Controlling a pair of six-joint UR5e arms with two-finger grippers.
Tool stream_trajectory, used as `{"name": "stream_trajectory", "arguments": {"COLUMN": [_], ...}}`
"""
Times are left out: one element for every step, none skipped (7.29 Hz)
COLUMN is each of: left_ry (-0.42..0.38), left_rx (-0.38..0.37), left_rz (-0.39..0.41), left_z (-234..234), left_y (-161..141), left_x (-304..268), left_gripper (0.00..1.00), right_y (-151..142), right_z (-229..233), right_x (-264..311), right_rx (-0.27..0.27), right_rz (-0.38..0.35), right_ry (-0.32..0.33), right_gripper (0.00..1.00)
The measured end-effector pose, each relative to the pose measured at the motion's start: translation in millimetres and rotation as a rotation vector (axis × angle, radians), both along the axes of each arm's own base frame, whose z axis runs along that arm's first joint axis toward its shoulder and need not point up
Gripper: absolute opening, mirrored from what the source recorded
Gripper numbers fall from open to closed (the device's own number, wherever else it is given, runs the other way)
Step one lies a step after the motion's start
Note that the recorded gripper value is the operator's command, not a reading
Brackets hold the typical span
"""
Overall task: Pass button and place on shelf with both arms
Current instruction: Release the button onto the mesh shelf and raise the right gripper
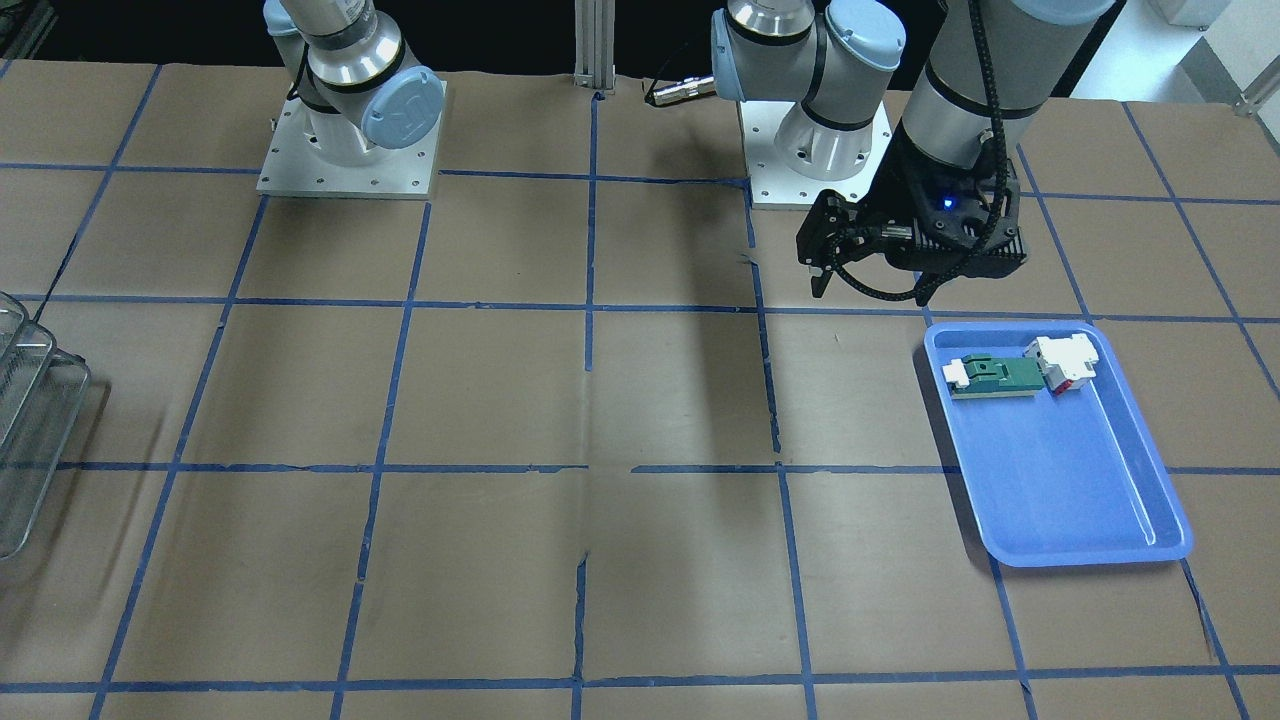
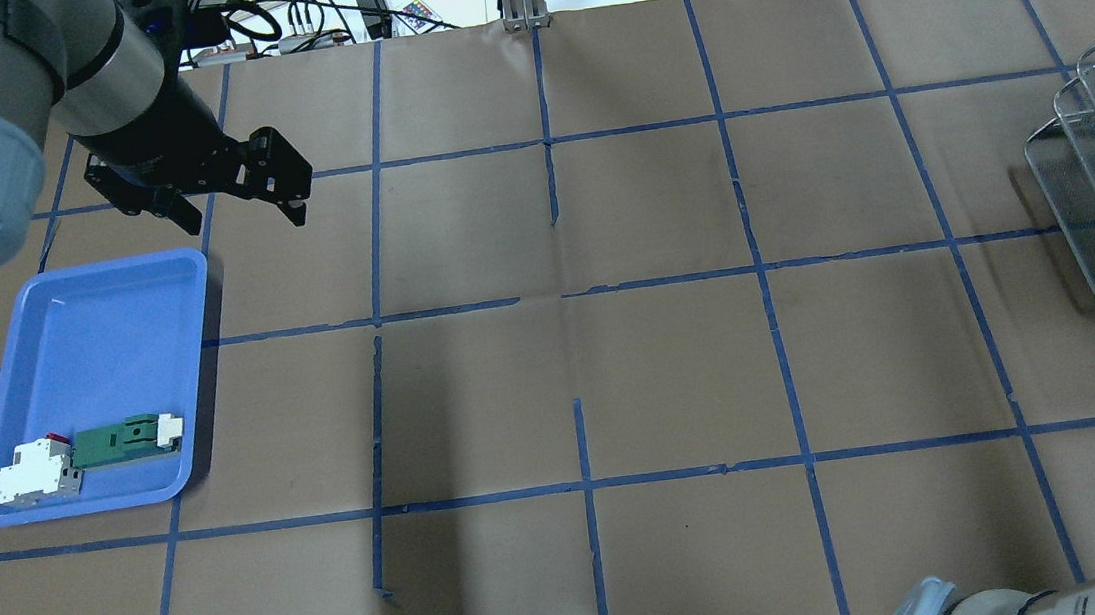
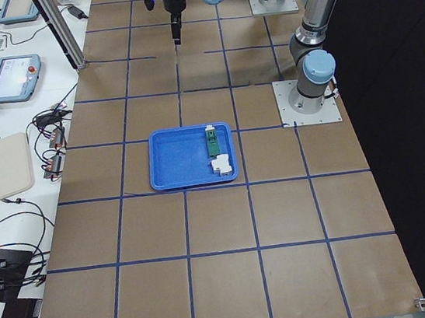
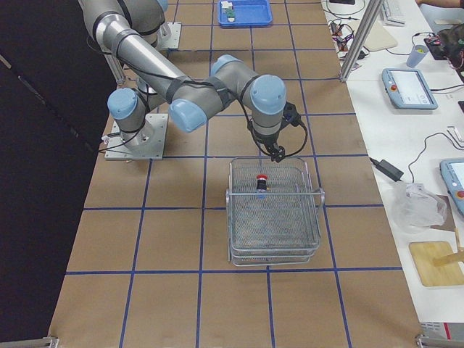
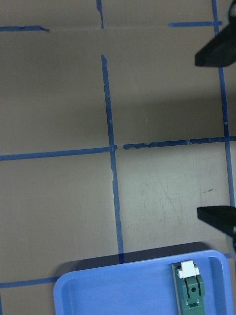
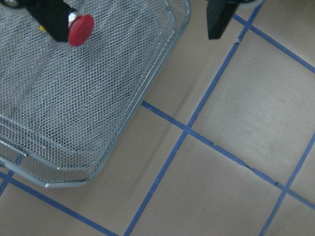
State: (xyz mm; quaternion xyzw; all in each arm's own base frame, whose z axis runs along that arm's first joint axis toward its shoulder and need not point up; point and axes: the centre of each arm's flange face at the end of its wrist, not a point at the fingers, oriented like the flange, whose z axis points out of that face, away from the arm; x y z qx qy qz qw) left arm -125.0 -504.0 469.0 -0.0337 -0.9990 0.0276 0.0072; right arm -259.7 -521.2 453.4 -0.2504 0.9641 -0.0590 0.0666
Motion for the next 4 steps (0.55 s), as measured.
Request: {"name": "stream_trajectory", "arguments": {"left_ry": [0.001, 0.001, 0.001, 0.001], "left_rx": [0.003, 0.005, 0.005, 0.005], "left_rz": [0.002, 0.002, 0.002, 0.002], "left_z": [-2, -3, -3, -3], "left_y": [-1, -2, -2, -3], "left_x": [0, 0, -1, -1], "left_gripper": [1.0, 1.0, 1.0, 1.0], "right_y": [-5, -9, -13, -15], "right_z": [16, 30, 39, 43], "right_x": [44, 100, 166, 237], "right_rx": [0.052, 0.098, 0.142, 0.176], "right_rz": [-0.115, -0.26, -0.415, -0.557], "right_ry": [0.033, 0.052, 0.057, 0.068], "right_gripper": [1.0, 1.0, 1.0, 1.0]}}
